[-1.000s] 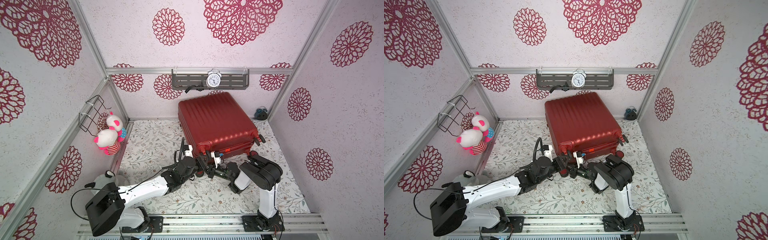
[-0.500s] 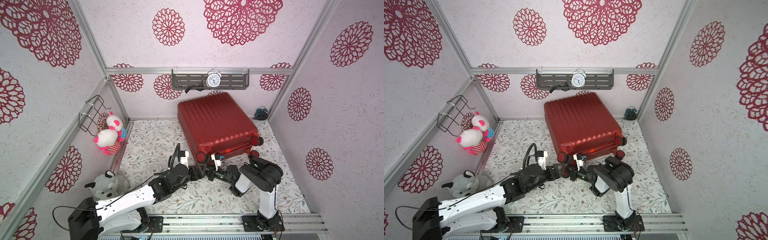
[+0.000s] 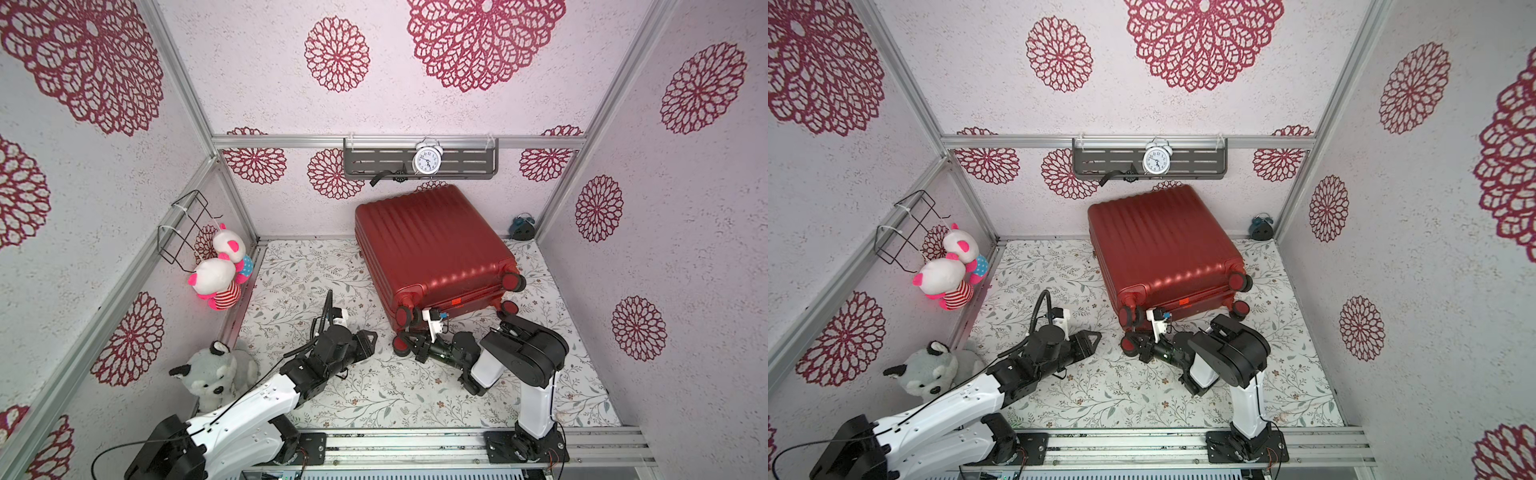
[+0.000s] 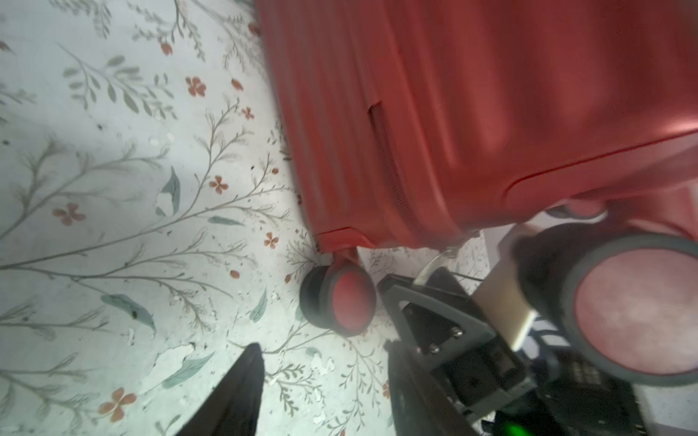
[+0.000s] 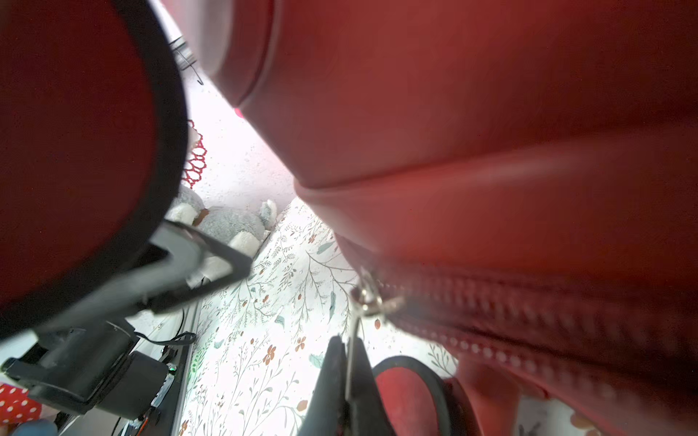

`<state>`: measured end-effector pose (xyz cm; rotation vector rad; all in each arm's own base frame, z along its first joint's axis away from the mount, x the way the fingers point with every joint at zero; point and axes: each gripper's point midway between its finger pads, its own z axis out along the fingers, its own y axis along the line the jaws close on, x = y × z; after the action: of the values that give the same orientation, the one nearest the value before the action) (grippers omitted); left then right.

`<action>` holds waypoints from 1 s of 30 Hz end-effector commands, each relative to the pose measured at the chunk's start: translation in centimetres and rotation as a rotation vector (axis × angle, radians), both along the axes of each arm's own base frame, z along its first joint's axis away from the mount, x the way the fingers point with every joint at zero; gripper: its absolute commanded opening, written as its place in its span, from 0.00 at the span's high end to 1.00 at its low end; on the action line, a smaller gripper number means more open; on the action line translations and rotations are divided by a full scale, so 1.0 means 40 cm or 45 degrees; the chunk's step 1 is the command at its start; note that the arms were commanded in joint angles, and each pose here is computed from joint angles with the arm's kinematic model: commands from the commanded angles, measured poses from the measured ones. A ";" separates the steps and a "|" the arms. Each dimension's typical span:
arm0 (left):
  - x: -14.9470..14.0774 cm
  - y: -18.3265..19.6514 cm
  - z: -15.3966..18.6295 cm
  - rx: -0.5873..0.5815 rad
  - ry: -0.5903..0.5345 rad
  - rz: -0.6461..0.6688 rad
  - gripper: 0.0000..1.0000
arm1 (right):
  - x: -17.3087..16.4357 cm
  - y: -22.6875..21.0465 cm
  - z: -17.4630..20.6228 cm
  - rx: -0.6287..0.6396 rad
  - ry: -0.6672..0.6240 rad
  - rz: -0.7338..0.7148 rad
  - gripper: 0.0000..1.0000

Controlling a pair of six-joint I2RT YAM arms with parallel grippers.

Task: Open the suitcase zippers
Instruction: Unzip the zipper on the suitcase, then adjust the suitcase at the center of the board.

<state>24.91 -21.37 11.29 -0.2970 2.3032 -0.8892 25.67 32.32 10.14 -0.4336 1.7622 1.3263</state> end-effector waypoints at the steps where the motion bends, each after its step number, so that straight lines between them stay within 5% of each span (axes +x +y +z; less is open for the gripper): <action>1: 0.012 -0.056 -0.004 -0.089 0.002 -0.095 0.47 | -0.118 0.062 -0.025 -0.056 0.052 0.241 1.00; 16: 0.035 -0.123 -0.144 -0.112 0.112 -0.138 0.64 | -0.201 0.169 0.022 -0.004 -0.006 0.403 1.00; 30: 0.037 -0.166 -0.179 -0.221 0.083 -0.163 0.78 | -0.243 0.184 0.061 0.168 0.109 0.462 1.00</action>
<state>28.39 -26.02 5.00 -0.3099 2.2760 -1.0643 23.04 36.73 10.99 -0.4017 1.7673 1.4557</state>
